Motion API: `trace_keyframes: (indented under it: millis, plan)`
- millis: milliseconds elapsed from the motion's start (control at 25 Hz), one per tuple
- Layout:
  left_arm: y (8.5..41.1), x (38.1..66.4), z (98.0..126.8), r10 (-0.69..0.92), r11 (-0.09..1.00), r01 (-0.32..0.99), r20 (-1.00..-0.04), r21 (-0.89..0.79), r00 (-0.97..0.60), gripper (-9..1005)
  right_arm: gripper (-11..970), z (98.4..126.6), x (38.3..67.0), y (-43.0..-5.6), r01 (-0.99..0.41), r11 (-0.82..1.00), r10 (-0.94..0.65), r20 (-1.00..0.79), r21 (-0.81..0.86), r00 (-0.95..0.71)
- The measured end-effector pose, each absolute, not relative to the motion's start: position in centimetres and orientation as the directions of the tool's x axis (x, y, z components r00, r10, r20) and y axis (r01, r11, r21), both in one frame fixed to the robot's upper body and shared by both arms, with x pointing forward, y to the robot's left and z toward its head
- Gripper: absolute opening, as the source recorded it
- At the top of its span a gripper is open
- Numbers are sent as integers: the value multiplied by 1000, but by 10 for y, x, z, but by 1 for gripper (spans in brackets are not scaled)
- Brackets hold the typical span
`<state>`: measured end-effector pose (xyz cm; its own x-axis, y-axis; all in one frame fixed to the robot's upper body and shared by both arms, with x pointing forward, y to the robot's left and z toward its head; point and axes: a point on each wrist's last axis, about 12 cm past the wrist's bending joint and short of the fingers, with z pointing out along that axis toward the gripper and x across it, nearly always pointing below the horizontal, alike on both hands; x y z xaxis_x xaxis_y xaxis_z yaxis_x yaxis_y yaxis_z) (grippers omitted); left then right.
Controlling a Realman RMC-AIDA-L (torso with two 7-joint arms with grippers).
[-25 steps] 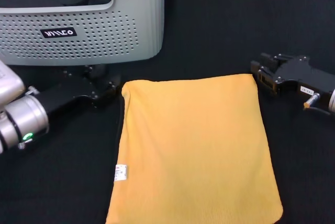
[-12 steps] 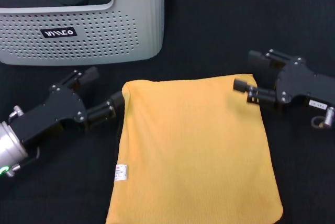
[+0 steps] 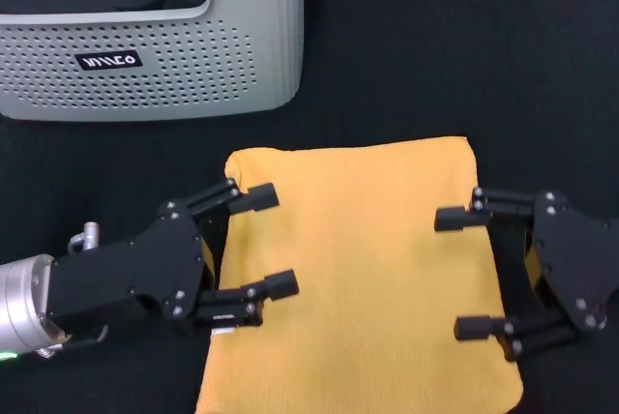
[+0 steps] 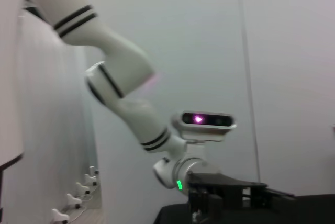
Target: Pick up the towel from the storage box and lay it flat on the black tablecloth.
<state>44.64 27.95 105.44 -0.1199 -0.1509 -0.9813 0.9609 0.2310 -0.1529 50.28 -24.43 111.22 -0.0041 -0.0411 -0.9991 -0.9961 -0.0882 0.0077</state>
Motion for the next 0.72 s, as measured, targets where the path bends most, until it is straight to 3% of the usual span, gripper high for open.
trace_keyframes:
  millis: [720]
  plan:
    - [276, 443, 1054, -152, 192, 965, -976, -181, -153, 879, 873, 1107, 494, -245, -995, -94, -41, -999, 33, -29]
